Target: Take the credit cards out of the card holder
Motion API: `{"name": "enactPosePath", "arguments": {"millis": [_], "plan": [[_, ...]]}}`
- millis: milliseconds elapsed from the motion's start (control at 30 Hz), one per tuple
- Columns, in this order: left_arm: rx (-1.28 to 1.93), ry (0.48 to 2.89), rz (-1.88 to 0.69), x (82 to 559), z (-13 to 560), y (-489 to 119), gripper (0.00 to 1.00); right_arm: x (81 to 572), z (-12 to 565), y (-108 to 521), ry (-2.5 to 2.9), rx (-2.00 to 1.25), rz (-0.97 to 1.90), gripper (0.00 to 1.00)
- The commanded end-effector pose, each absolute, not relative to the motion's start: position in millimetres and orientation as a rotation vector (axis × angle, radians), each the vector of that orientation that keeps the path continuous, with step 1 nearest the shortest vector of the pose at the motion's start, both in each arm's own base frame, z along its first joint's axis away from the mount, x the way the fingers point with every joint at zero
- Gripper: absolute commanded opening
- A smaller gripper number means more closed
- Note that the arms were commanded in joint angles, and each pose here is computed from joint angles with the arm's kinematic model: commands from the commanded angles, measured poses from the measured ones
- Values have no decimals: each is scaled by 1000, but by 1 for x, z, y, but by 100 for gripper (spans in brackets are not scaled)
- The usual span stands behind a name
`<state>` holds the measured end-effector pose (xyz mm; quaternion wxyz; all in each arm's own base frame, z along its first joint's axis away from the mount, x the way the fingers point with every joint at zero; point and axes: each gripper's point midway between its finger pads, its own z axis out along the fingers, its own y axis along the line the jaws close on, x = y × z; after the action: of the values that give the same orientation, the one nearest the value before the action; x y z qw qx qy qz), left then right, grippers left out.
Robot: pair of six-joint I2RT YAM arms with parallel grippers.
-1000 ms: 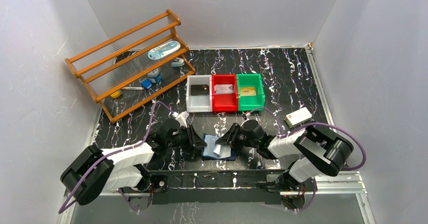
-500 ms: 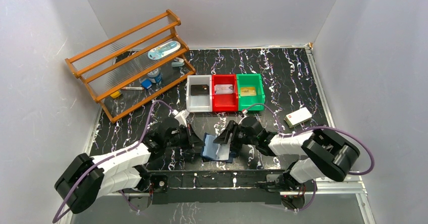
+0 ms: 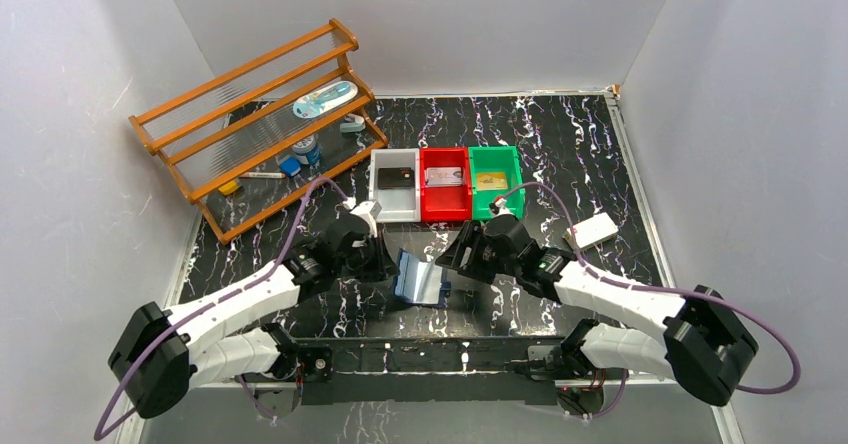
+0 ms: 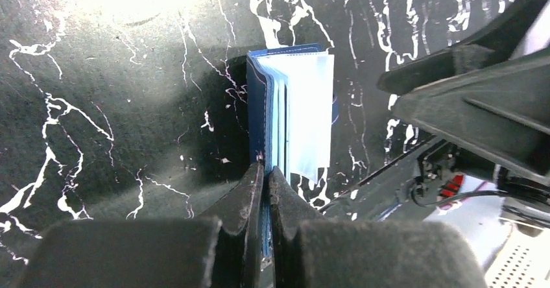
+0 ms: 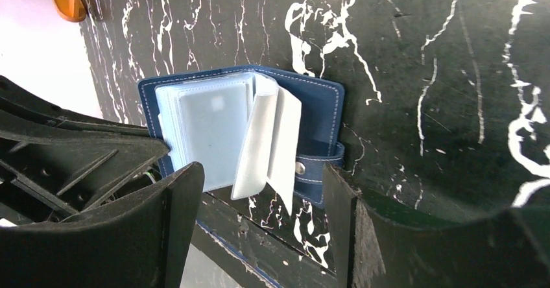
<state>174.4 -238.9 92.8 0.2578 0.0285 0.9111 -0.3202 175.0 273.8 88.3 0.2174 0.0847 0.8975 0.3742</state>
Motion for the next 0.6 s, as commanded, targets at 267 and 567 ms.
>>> {"name": "enactPosePath", "arguments": {"millis": [267, 567], "plan": [[222, 2518, -357, 177, 98, -229, 0, 178, 112, 282, 2409, 244, 1141, 71], [230, 2521, -356, 172, 98, -236, 0, 168, 68, 284, 2614, 193, 987, 60]]}}
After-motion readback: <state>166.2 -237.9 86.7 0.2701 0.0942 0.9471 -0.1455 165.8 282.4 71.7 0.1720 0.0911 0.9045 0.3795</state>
